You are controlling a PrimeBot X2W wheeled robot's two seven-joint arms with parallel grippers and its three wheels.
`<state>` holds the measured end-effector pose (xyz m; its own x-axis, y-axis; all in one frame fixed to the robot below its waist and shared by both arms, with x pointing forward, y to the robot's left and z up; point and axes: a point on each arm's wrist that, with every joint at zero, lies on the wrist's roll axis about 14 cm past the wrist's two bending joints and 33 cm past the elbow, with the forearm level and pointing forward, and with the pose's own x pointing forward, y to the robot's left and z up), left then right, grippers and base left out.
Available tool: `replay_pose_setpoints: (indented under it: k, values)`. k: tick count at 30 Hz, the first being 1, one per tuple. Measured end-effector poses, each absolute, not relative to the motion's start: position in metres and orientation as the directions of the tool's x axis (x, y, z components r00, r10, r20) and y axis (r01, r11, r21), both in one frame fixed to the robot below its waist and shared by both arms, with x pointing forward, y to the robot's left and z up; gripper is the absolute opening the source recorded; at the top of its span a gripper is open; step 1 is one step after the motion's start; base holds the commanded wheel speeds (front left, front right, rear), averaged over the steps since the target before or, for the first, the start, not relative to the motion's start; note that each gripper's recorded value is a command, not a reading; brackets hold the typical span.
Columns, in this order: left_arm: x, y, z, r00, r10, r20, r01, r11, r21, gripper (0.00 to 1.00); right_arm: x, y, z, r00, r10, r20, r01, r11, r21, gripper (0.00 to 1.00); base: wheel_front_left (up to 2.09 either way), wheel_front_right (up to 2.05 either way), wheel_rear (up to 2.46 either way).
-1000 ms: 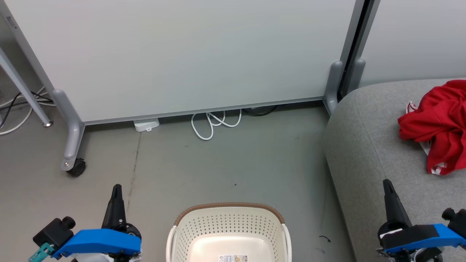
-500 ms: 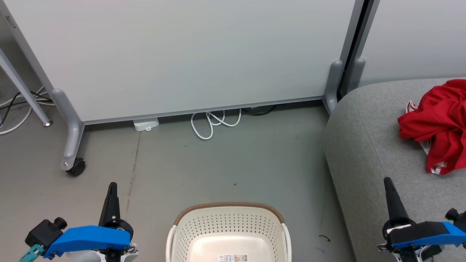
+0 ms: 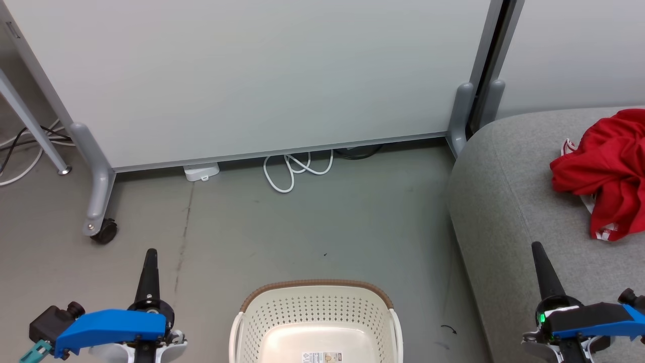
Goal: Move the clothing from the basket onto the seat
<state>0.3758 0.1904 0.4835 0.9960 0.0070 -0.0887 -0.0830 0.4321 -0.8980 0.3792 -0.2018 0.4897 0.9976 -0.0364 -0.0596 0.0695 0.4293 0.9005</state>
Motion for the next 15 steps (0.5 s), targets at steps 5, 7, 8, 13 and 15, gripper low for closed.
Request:
replay_pose_setpoints:
  k: [5, 7, 8, 13, 15]
  values:
    - [0.3771, 0.1908, 0.4853, 0.997, 0.004, -0.083, -0.078, 0.386, -0.919, 0.0, 0.3805, -0.2014, 0.4914, 0.998, -0.031, -0.056, 0.064, 0.384, 0.921, 0.0, 0.0, 0.0, 0.0]
    - [0.3775, 0.1913, 0.4857, 0.997, 0.004, -0.082, -0.078, 0.369, -0.926, 0.0, 0.3809, -0.2015, 0.4917, 0.998, -0.031, -0.056, 0.063, 0.367, 0.928, 0.0, 0.0, 0.0, 0.0]
    - [0.3777, 0.1913, 0.486, 0.997, 0.003, -0.081, -0.077, 0.359, -0.93, 0.0, 0.381, -0.2012, 0.492, 0.998, -0.029, -0.055, 0.062, 0.359, 0.931, 0.0, 0.0, 0.0, 0.0]
    - [0.3791, 0.1924, 0.4879, 0.997, 0.002, -0.076, -0.073, 0.316, -0.946, 0.0, 0.3814, -0.2011, 0.4924, 0.998, -0.025, -0.054, 0.059, 0.314, 0.947, 0.0, 0.0, 0.0, 0.0]
    - [0.3794, 0.193, 0.4883, 0.997, 0.003, -0.075, -0.072, 0.298, -0.952, 0.0, 0.3817, -0.2013, 0.4931, 0.998, -0.026, -0.052, 0.057, 0.299, 0.953, 0.0, 0.0, 0.0, 0.0]
